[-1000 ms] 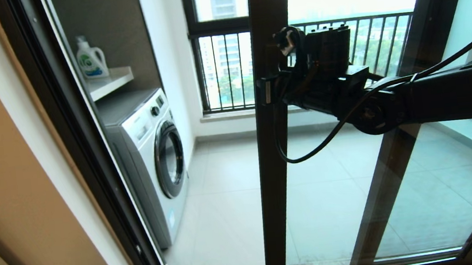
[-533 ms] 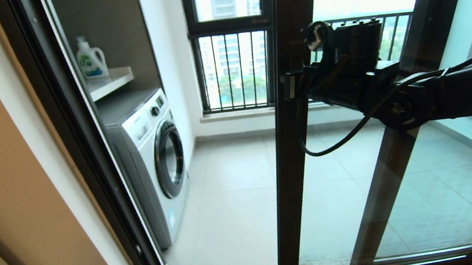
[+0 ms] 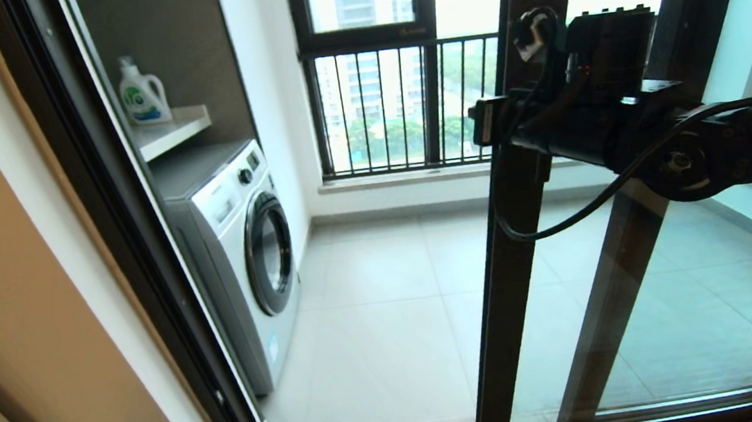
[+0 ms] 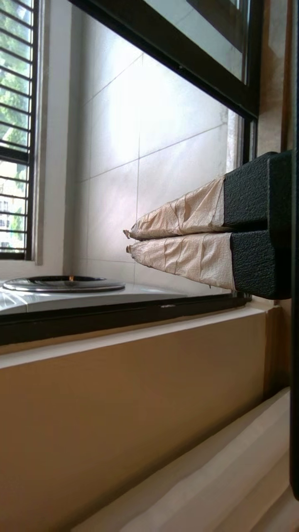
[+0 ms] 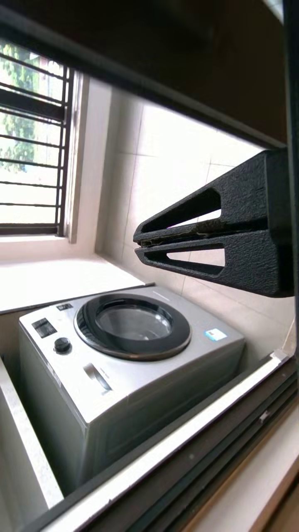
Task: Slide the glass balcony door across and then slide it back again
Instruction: Open the slid door
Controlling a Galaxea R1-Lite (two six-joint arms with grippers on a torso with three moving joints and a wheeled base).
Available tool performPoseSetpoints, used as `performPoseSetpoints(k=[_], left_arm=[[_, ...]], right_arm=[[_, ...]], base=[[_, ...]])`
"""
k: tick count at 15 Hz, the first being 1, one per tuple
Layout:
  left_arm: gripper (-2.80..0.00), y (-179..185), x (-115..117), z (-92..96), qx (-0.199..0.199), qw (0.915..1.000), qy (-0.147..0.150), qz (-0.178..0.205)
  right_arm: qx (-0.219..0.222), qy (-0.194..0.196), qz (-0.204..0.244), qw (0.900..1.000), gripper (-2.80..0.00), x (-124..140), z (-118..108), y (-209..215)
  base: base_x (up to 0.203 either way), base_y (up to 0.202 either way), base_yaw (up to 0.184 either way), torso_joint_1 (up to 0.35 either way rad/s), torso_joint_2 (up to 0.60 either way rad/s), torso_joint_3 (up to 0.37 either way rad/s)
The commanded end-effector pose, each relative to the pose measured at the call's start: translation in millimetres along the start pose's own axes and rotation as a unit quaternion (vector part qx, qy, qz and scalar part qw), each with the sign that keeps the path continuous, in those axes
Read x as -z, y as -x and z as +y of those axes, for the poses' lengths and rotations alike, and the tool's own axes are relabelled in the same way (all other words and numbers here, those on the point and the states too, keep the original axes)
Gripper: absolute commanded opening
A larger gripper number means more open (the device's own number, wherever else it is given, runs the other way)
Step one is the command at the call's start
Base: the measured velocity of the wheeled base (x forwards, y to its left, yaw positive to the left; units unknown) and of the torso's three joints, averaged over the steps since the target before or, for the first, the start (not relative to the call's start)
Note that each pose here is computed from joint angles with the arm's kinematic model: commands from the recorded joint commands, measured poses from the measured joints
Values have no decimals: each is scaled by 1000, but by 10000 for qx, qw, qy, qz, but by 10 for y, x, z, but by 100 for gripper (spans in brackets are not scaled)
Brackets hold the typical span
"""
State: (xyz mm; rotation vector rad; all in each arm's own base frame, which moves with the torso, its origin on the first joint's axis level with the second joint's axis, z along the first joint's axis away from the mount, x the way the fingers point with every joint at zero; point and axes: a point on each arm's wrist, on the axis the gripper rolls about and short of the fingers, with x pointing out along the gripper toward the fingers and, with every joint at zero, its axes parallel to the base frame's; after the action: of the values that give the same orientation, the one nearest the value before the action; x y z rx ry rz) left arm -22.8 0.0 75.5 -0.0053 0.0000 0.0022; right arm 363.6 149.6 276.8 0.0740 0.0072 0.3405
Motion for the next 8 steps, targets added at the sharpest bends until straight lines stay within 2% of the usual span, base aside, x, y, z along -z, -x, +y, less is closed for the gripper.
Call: performPoseSetpoints(k=[1, 5, 8], left_arm=[[-280, -1, 0, 0, -5, 10000, 2, 8], [-280, -1, 0, 0, -5, 10000, 0, 8], [-280, -1, 0, 0, -5, 10000, 4, 8]], right_arm=[[-152, -5, -48, 9999, -280, -31, 87, 26], [-108, -7, -21, 9999, -280, 105, 55, -129], [250, 76, -230, 9994, -280, 290, -252, -348]], base=[[0, 0, 0, 0, 0, 0], [0, 0, 0, 0, 0, 0], [0, 0, 0, 0, 0, 0]])
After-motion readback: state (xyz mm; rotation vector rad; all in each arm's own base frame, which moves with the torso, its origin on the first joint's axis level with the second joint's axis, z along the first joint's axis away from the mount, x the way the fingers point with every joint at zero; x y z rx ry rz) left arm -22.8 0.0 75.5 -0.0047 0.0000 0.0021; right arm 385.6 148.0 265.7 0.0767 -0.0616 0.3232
